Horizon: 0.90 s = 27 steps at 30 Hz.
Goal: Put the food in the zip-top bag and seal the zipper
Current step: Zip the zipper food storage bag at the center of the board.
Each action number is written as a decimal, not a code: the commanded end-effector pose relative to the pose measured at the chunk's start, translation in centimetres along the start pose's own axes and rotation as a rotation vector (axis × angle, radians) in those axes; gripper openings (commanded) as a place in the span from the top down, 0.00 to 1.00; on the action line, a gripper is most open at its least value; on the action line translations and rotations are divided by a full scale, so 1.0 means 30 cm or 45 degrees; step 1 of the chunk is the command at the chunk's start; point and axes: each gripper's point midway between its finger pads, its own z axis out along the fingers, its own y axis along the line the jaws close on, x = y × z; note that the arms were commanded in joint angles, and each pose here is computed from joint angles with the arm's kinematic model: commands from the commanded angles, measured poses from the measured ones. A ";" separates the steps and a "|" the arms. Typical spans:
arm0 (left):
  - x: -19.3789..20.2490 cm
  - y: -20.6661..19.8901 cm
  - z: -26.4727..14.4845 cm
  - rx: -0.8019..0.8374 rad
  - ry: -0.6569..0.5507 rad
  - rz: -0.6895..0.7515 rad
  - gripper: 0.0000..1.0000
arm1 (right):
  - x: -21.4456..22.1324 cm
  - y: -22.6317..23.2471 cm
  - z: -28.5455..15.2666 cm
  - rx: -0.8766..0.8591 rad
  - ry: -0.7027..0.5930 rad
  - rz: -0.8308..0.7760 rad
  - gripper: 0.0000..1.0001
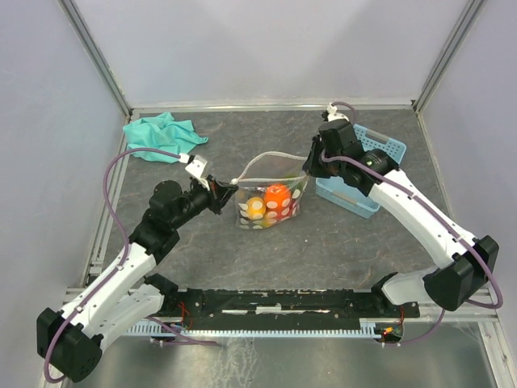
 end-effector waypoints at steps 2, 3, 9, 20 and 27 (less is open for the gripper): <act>-0.089 0.000 -0.017 0.004 -0.066 0.155 0.97 | -0.109 0.044 -0.073 -0.176 -0.106 -0.110 0.74; -0.094 -0.004 -0.018 0.010 -0.066 0.167 0.97 | -0.123 0.057 -0.087 -0.218 -0.119 -0.165 0.68; -0.123 -0.020 -0.029 0.036 -0.068 0.216 0.97 | -0.152 0.103 -0.187 -0.420 -0.164 -0.690 0.36; -0.144 -0.029 -0.045 0.045 -0.043 0.274 0.97 | -0.038 0.020 -0.231 -0.628 -0.112 -1.477 0.07; -0.146 -0.028 -0.044 0.043 -0.031 0.281 0.97 | 0.099 0.028 -0.238 -0.895 0.065 -1.530 0.11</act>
